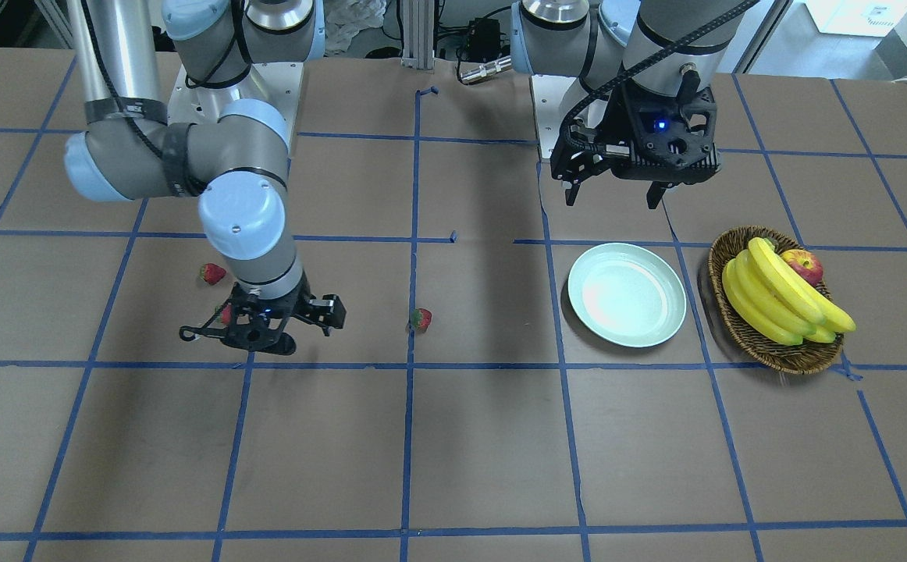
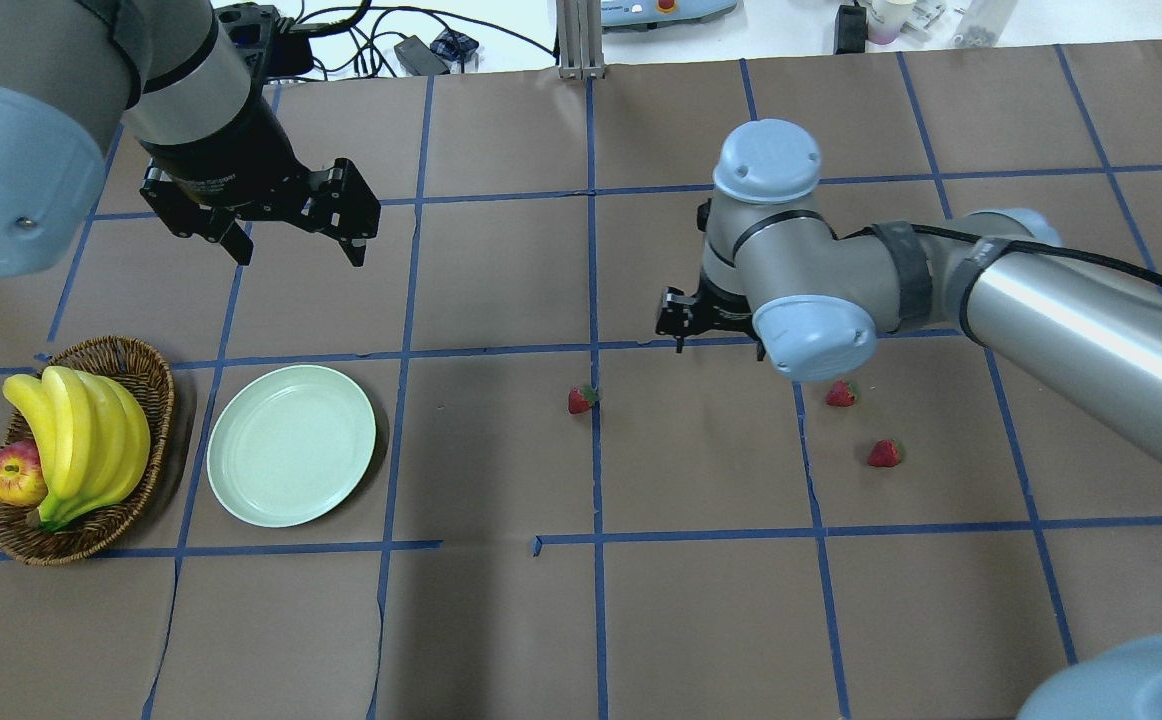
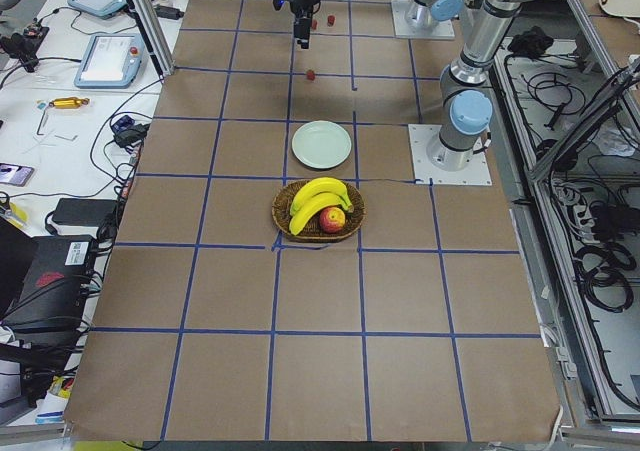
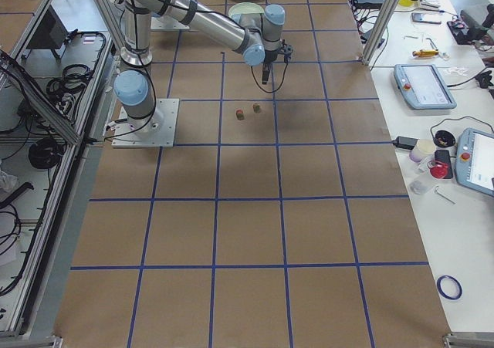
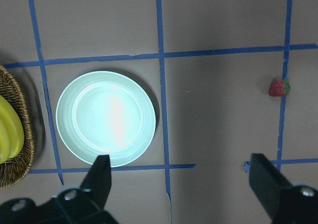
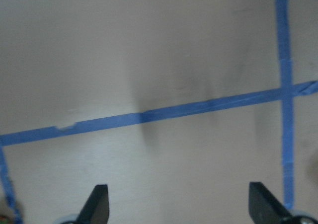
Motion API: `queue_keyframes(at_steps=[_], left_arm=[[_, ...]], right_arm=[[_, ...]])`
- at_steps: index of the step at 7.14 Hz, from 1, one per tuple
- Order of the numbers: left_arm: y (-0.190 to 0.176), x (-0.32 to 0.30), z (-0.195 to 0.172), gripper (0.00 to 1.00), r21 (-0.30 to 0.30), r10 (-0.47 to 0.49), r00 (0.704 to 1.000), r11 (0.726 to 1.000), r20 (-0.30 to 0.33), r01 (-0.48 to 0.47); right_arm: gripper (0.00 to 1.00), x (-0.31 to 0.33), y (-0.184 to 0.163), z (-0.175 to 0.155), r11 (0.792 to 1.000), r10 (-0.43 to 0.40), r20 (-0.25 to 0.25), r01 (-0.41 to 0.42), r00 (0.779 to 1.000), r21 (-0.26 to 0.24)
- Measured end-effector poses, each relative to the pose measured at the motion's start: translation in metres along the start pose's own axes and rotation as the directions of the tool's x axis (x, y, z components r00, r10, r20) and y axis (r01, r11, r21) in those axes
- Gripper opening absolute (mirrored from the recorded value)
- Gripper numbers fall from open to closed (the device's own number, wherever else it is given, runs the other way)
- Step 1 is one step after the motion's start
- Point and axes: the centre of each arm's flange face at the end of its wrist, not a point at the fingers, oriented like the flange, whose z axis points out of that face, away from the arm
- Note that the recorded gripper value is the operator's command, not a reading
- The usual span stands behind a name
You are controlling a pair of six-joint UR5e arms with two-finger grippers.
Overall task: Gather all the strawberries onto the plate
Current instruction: 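Move the right gripper back and grasp a second strawberry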
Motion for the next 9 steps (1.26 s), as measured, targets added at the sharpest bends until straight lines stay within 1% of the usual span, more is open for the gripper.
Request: queue_keyframes(at_steps=[1, 2, 4, 5, 6, 7, 9], left_arm=[[0.0, 0.0, 0.001, 1.0, -0.002, 0.0, 1.0, 1.0, 0.0, 0.0], [0.0, 0.0, 0.002, 1.0, -0.005, 0.0, 1.0, 1.0, 0.001, 0.0], [0.0, 0.0, 0.003, 1.0, -0.007, 0.0, 1.0, 1.0, 0.001, 0.0], [0.0, 0.001, 0.003, 1.0, -0.007, 0.001, 1.0, 1.0, 0.001, -0.001], [0.0, 0.001, 0.004, 1.0, -0.007, 0.002, 1.0, 1.0, 0.0, -0.002], [0.0, 0.001, 0.003, 1.0, -0.007, 0.002, 1.0, 1.0, 0.0, -0.002], [0.001, 0.001, 0.003, 1.0, -0.007, 0.002, 1.0, 1.0, -0.001, -0.002]], right_arm=[[1.0, 0.05, -0.009, 0.003, 0.999, -0.047, 0.001, 0.047, 0.999, -0.022], [1.0, 0.085, -0.011, 0.012, 0.996, -0.071, 0.01, 0.071, 0.997, -0.047], [1.0, 0.105, -0.004, 0.026, 0.993, -0.083, 0.021, 0.085, 0.996, -0.08], [0.95, 0.106, 0.003, 0.034, 0.99, -0.091, 0.024, 0.093, 0.996, -0.102], [0.66, 0.106, 0.012, 0.044, 0.986, -0.108, 0.029, 0.11, 0.994, -0.123], [0.4, 0.106, 0.016, 0.049, 0.983, -0.119, 0.033, 0.122, 0.992, -0.134], [0.11, 0.106, 0.016, 0.049, 0.983, -0.126, 0.033, 0.129, 0.991, -0.127]])
